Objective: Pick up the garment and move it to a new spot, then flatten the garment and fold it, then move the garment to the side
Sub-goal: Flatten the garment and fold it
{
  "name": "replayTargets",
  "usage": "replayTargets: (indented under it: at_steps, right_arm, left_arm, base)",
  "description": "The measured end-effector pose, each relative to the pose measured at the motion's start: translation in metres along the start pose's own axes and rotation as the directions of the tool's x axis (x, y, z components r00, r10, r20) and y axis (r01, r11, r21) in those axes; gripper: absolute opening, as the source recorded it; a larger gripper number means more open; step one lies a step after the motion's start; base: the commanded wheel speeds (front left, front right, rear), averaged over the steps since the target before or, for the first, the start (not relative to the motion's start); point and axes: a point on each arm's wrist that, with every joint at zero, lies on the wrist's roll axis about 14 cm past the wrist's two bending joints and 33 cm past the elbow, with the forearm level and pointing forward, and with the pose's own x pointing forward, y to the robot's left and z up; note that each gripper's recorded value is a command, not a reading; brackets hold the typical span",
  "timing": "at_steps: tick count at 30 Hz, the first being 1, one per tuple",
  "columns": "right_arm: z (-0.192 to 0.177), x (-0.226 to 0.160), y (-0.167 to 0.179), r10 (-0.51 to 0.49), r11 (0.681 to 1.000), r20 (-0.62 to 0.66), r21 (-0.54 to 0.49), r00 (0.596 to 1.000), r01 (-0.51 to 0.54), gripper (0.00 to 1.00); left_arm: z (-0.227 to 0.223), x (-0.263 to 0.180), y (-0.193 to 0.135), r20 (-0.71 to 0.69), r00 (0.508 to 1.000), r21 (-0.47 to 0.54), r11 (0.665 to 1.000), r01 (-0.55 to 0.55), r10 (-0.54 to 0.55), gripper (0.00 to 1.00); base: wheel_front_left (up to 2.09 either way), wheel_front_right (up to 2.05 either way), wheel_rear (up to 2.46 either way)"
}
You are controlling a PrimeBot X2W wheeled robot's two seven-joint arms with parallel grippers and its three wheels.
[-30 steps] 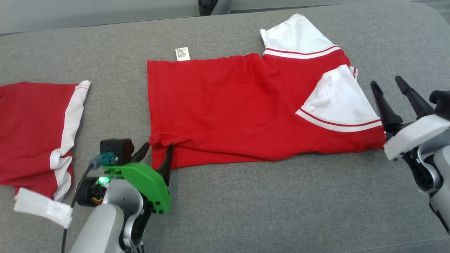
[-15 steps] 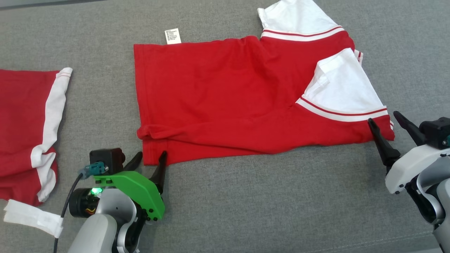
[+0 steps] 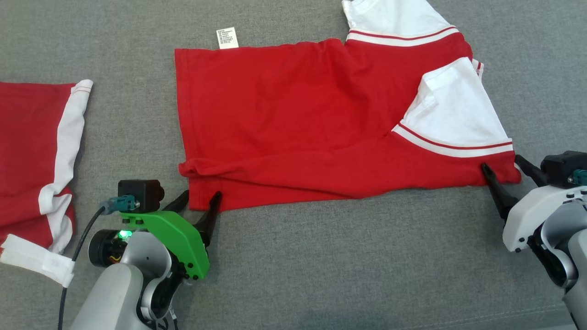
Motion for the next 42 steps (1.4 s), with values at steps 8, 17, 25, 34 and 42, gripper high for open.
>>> replayTargets:
  at_steps: [8, 17, 25, 34, 42]
  right_arm:
    - [-0.007, 0.011, 0.001, 0.008, 1.000, -0.054, 0.014, 0.999, -0.007, 1.00]
    - [0.005, 0.003, 0.001, 0.044, 0.997, -0.049, 0.072, 0.998, -0.040, 0.00]
    - [0.025, -0.039, -0.013, 0.065, 0.993, -0.036, 0.097, 0.997, -0.061, 0.00]
    - [-0.027, -0.068, -0.008, 0.076, 0.977, -0.173, 0.210, 0.982, -0.039, 0.00]
    - [-0.037, -0.059, -0.002, 0.074, 0.973, -0.190, 0.229, 0.979, -0.029, 1.00]
  left_arm:
    - [-0.005, 0.004, 0.000, -0.042, 0.999, 0.005, 1.000, 0.029, -0.029, 0.00]
    - [-0.006, -0.010, -0.001, -0.039, 0.997, 0.002, 0.998, 0.060, -0.060, 0.00]
    - [-0.015, -0.058, -0.013, -0.040, 0.993, -0.013, 0.994, 0.111, -0.112, 0.00]
    - [-0.049, -0.083, -0.034, -0.095, 0.985, -0.127, 0.983, 0.129, -0.142, 0.00]
    - [-0.057, -0.080, -0.027, -0.101, 0.990, -0.136, 0.987, 0.085, -0.099, 1.00]
  base:
    - [0.00, 0.00, 0.00]
    - [0.00, 0.00, 0.00]
    - [0.00, 0.00, 0.00]
    - [0.00, 0.00, 0.00]
    - [0.00, 0.00, 0.00]
